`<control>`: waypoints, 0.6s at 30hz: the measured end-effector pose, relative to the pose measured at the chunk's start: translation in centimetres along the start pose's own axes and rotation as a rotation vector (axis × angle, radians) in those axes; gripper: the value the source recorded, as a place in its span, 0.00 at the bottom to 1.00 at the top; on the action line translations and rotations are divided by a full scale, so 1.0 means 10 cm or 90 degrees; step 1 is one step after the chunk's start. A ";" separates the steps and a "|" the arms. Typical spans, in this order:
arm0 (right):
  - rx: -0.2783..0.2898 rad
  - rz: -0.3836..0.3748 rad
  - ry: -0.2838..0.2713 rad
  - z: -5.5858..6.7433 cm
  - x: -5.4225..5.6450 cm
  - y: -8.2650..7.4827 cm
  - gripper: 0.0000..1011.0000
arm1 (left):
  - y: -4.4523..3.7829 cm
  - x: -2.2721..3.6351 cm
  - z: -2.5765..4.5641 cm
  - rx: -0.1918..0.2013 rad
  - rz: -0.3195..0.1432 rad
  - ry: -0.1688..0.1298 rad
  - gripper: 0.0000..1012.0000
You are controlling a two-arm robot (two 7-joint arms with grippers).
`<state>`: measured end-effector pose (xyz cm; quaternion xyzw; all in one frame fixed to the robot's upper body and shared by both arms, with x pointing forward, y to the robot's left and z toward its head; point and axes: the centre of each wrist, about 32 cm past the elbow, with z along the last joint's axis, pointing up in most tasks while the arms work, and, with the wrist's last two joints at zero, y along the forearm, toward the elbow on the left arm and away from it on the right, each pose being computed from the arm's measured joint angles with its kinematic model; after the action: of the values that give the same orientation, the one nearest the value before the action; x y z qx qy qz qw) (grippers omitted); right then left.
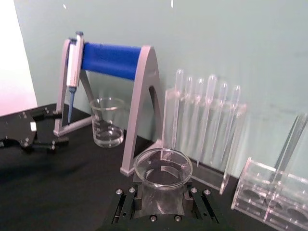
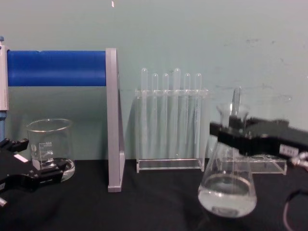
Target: Grasp the erlenmeyer flask with one hand, shake it three times, then place it back.
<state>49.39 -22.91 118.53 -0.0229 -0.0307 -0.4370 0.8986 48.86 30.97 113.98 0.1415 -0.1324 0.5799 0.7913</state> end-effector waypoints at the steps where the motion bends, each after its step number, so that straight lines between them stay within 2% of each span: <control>1: 0.004 0.000 -0.002 0.06 0.00 -0.01 0.45 | 0.000 0.000 0.000 0.000 0.000 0.000 0.99; 2: 0.004 0.000 -0.002 0.06 0.00 -0.01 0.45 | 0.000 0.000 0.000 0.000 0.000 0.000 0.99; 4: 0.013 0.001 -0.006 0.17 -0.01 -0.04 0.45 | 0.000 0.000 0.000 0.000 0.000 0.000 0.99; 8: 0.024 0.003 -0.013 0.26 -0.02 -0.08 0.45 | 0.000 0.000 0.000 0.000 0.000 0.000 0.99; 12: 0.032 0.004 -0.017 0.32 -0.02 -0.10 0.45 | 0.000 0.000 0.000 0.000 0.000 0.000 0.99; 18: 0.033 0.003 -0.016 0.32 -0.02 -0.11 0.45 | 0.000 0.000 0.000 0.000 0.000 0.000 0.99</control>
<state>48.27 -23.18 121.73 -0.0049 -0.0530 -0.4337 0.8995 48.86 30.97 113.98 0.1415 -0.1325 0.5799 0.7913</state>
